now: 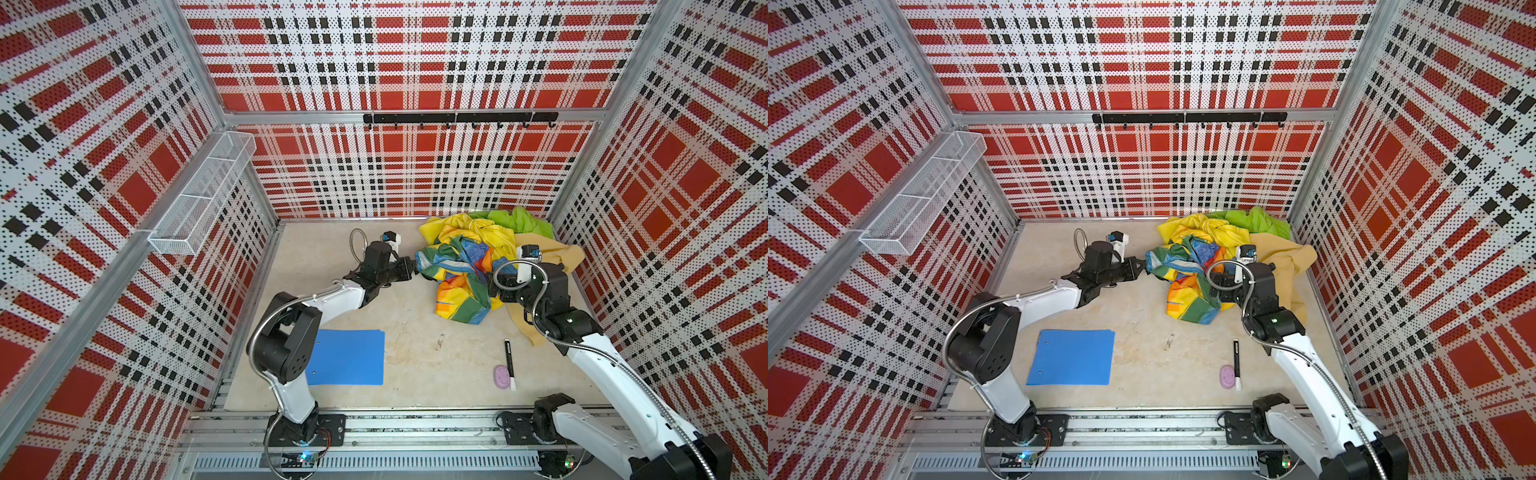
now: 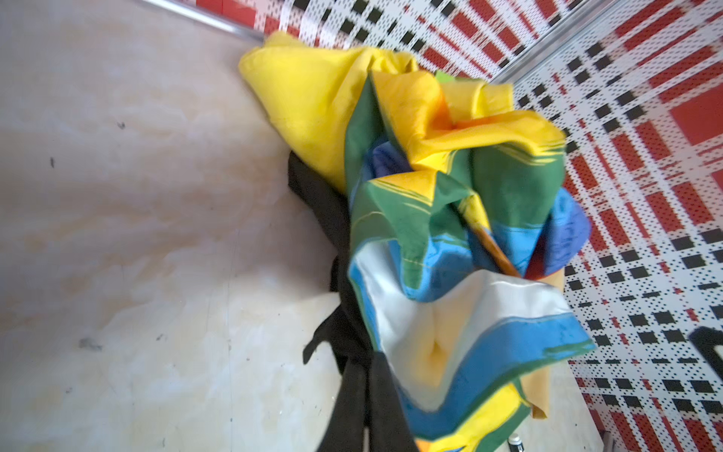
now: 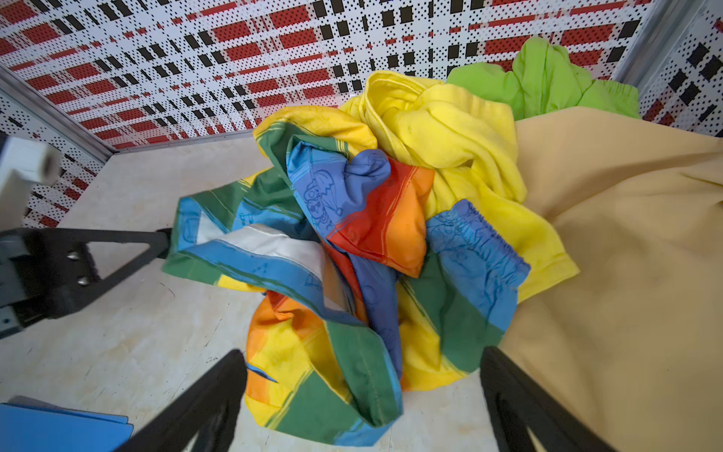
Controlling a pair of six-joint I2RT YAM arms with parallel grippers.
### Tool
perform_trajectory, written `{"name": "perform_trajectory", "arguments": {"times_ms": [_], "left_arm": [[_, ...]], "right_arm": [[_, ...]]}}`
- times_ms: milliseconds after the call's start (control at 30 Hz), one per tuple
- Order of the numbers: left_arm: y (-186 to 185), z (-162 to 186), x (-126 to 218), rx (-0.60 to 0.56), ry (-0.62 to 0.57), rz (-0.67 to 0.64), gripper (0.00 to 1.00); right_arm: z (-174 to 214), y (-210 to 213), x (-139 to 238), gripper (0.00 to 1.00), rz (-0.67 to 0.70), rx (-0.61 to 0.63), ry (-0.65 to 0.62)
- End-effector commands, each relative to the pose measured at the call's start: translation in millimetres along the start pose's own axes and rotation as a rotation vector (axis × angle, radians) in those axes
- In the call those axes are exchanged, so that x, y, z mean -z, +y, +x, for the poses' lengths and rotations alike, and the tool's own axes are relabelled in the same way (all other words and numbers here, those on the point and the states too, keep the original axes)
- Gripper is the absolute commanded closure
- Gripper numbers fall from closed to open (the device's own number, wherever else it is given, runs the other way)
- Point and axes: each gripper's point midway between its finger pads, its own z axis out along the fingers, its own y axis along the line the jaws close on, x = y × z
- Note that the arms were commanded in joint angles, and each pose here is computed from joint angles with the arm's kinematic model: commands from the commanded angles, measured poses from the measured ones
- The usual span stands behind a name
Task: Pick out a specific cloth from the pile
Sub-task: 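Lift the black cloth up and out of the pile with the left gripper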
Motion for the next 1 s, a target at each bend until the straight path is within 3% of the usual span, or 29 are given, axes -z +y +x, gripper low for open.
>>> {"name": "perform_trajectory", "arguments": {"times_ms": [0, 233, 433, 767, 967], "left_arm": [[-33.3, -39.0, 23.1, -0.089, -0.071, 0.061, 1.00], [-94.0, -89.3, 44.6, -0.177, -0.159, 0.178, 1.00], [-153.6, -122.3, 42.3, -0.257, -0.222, 0.291, 1.00], [-227.0, -159.0, 23.7, -0.303, -0.287, 0.480, 1.00], [-265.7, -193.6, 41.6, -0.331, -0.385, 0.614, 1.00]], "right_arm": [[-4.5, 2.7, 2.3, 0.00, -0.019, -0.015, -0.037], [-4.6, 2.7, 6.9, 0.00, -0.022, -0.019, -0.043], [-4.3, 3.1, 9.1, 0.00, -0.026, -0.019, -0.044], [1.1, 8.4, 11.0, 0.00, -0.064, -0.029, -0.033], [1.7, 10.0, 12.6, 0.00, -0.074, -0.030, -0.035]]}}
